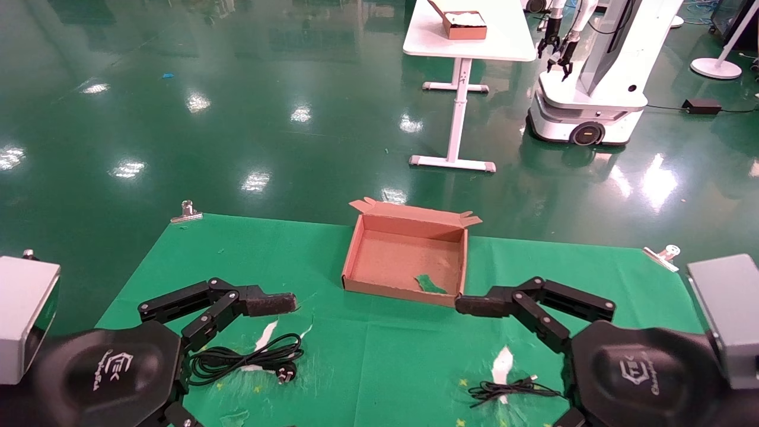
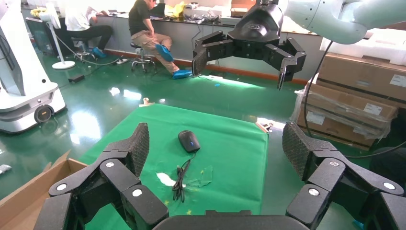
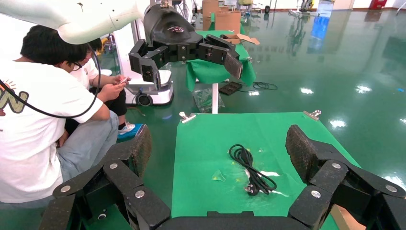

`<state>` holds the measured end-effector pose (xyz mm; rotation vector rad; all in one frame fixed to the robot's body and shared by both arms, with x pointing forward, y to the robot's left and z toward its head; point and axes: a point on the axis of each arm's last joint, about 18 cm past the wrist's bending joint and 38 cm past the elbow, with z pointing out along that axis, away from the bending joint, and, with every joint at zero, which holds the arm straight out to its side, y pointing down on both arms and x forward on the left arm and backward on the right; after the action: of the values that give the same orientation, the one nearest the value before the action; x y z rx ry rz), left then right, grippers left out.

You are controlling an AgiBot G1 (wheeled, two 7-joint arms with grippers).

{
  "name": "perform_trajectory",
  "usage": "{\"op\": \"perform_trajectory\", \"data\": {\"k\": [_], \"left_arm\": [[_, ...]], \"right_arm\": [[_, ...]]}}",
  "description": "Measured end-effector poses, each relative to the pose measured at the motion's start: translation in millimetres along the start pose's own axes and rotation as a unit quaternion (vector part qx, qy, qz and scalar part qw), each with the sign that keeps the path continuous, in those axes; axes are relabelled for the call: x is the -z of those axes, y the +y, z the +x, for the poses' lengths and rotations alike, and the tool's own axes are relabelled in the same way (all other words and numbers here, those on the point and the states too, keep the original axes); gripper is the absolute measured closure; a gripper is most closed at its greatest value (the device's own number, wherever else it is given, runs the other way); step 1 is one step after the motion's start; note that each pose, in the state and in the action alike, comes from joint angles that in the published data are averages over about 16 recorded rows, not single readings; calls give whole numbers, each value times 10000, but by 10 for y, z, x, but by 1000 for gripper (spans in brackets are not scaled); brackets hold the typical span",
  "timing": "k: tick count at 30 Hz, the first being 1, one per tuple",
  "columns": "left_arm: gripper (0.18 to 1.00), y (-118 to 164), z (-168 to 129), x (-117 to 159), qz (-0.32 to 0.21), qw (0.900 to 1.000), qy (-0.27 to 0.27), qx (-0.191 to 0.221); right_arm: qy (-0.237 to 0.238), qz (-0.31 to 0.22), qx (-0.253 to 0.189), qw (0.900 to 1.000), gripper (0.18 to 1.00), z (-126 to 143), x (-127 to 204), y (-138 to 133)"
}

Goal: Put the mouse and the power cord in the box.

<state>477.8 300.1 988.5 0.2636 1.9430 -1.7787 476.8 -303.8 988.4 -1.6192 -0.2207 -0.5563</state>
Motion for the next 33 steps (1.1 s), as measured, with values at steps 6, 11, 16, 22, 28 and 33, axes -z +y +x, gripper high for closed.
{"op": "perform_trajectory", "data": {"k": [6, 11, 16, 22, 28, 33], "left_arm": [[184, 210, -37, -37, -631, 9980, -73, 18], [184, 523, -147, -102, -1503, 9884, -229, -13], [184, 822, -312, -156, -2365, 9705, -451, -140], [184, 1010, -482, -229, -2911, 9540, -648, -314], [184, 1169, -567, -270, -3267, 9414, -747, -374], [184, 1388, -692, -305, -3766, 9212, -909, -356]], "right_arm": [[94, -529, -138, 9985, 178, 18, 51, 182], [230, -1213, -299, 9919, 178, 51, 122, 426], [375, -1849, -428, 9811, 178, 98, 187, 661], [457, -2227, -445, 9728, 178, 147, 199, 808], [486, -2264, -466, 9717, 178, 171, 179, 857], [518, -2163, -532, 9735, 178, 169, 191, 870]]}}
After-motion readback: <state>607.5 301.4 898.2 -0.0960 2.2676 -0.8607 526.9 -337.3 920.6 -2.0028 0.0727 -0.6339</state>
